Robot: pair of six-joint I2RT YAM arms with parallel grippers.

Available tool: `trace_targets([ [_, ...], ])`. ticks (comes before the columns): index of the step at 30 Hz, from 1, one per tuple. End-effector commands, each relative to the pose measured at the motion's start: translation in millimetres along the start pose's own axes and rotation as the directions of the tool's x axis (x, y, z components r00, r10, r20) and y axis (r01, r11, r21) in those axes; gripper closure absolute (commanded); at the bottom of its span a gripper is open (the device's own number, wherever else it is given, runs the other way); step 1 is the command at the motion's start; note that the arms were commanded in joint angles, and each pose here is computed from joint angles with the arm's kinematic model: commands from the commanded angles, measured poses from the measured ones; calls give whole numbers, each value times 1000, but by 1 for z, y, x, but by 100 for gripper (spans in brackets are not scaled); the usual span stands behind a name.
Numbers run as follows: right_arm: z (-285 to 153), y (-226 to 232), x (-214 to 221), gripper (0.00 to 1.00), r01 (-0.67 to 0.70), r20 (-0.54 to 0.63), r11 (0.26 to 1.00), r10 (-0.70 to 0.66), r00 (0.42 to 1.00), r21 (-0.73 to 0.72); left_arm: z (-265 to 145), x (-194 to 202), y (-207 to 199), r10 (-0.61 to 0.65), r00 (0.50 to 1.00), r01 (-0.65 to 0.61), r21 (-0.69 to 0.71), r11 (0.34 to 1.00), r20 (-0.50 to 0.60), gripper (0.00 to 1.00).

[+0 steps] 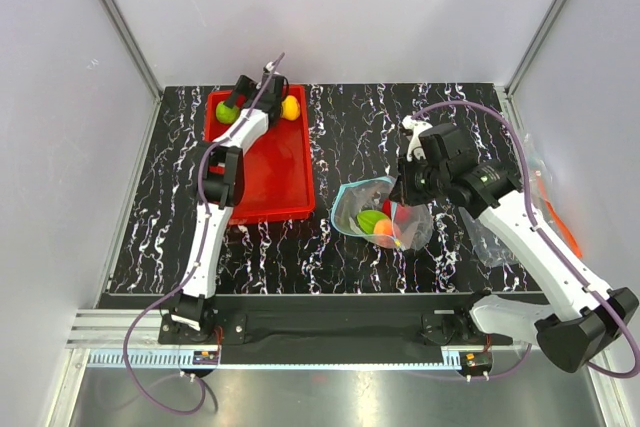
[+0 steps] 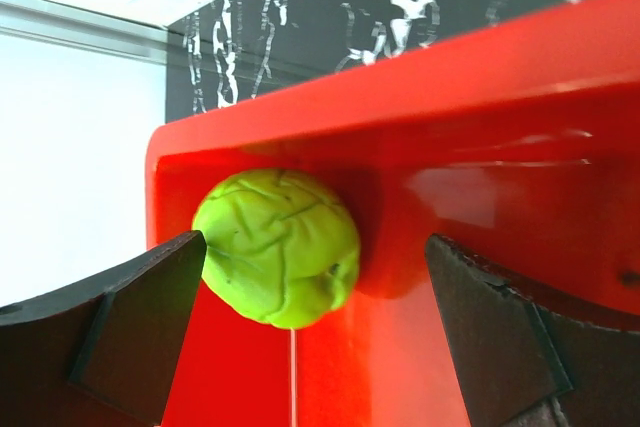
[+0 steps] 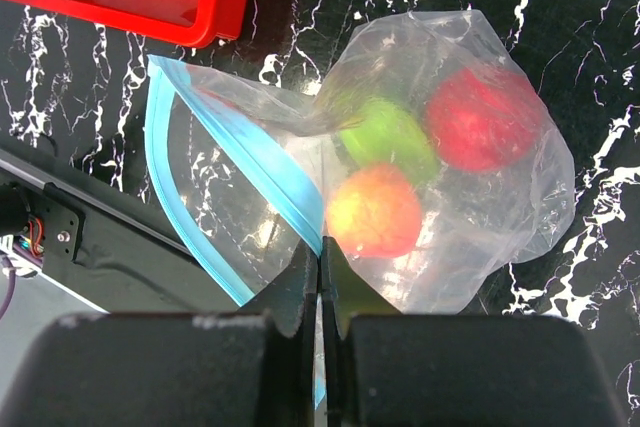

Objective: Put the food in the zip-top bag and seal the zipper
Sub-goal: Pick up the fake fruit from the bin.

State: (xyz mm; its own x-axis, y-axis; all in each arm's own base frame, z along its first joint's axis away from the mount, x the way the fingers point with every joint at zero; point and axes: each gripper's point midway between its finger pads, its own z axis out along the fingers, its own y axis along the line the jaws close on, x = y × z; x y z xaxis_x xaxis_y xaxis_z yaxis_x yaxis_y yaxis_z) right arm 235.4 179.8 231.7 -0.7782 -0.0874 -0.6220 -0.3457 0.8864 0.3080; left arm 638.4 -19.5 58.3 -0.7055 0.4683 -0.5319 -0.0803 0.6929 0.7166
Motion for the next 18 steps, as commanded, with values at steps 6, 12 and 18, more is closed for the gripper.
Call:
trace_targets([
  [6,10,1,-5,100,17,2,1000,-17,1000,-12,20,14,7,0,999,0,-3,1000,-35,1],
  [12,12,1,-7,100,18,1,1000,-18,1000,-11,19,20,5,-21,998,24,58,998,-55,30],
  [18,10,0,-8,100,14,-2,1000,-14,1000,-1,-7,5,34,-83,996,83,-3,997,-20,66],
])
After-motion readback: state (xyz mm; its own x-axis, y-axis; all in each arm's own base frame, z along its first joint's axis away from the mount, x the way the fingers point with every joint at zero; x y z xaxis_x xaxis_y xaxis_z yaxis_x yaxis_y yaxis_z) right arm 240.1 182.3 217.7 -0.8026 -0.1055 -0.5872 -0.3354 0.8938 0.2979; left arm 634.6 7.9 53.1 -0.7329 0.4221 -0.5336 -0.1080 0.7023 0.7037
